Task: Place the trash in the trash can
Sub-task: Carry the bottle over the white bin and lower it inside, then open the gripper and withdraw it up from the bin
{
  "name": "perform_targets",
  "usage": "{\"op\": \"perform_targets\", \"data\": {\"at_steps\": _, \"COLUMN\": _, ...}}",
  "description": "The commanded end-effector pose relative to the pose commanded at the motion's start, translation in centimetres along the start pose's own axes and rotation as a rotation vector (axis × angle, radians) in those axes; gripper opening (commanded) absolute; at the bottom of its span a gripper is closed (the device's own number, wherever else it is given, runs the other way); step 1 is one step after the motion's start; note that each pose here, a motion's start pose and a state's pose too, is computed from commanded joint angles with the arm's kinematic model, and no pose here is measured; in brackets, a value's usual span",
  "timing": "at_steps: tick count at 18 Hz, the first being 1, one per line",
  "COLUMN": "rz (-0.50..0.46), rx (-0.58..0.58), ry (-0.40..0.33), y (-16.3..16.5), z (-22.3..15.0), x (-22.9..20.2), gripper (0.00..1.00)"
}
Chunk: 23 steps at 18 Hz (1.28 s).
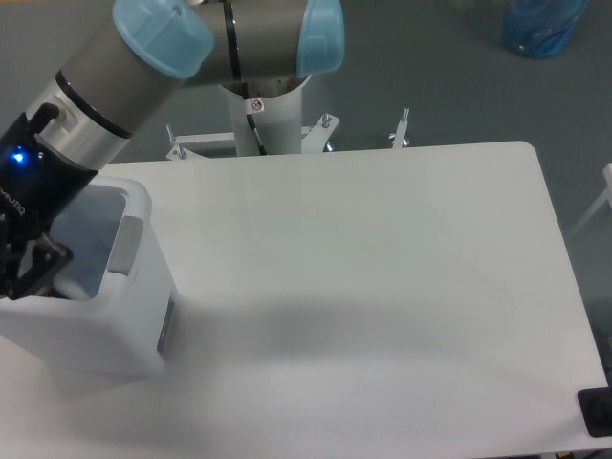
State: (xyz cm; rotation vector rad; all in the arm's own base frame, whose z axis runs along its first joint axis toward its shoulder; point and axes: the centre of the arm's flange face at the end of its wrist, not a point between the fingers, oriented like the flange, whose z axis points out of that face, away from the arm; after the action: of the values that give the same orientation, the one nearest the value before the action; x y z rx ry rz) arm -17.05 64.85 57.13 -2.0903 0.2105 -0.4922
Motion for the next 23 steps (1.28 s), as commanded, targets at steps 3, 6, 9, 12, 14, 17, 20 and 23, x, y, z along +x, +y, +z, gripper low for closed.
{"op": "perform_targets", "data": {"at_steps": 3, "rz": -0.023, "rx": 0.005, "ry": -0.028, "y": 0.6, "z": -1.3, "x": -1.9, "gripper": 1.00}}
{"op": "perform_targets", "data": {"at_steps": 6, "rz": -0.048, "rx": 0.018, "ry": -0.072, "y": 1.1, "z": -3.6, "x": -4.6, "gripper": 1.00}}
{"op": "perform_targets", "data": {"at_steps": 9, "rz": -0.081, "rx": 0.027, "ry": -0.120, "y": 2.0, "z": -6.0, "x": -7.5, "gripper": 1.00}}
{"op": "perform_targets", "data": {"at_steps": 12, "rz": -0.116, "rx": 0.043, "ry": -0.179, "y": 3.2, "z": -9.3, "x": -10.9, "gripper": 1.00}}
{"op": "perform_targets", "data": {"at_steps": 14, "rz": -0.107, "rx": 0.049, "ry": -0.232, "y": 4.1, "z": -12.0, "x": -13.3, "gripper": 1.00}}
{"op": "perform_targets", "data": {"at_steps": 17, "rz": -0.062, "rx": 0.043, "ry": -0.299, "y": 5.2, "z": -15.4, "x": -16.0, "gripper": 1.00}}
{"op": "perform_targets", "data": {"at_steps": 20, "rz": -0.040, "rx": -0.007, "ry": -0.378, "y": 6.8, "z": -17.9, "x": -18.2, "gripper": 1.00}}
{"op": "perform_targets", "data": {"at_steps": 23, "rz": -0.042, "rx": -0.040, "ry": -0.406, "y": 7.9, "z": -18.5, "x": -20.0, "gripper": 1.00}}
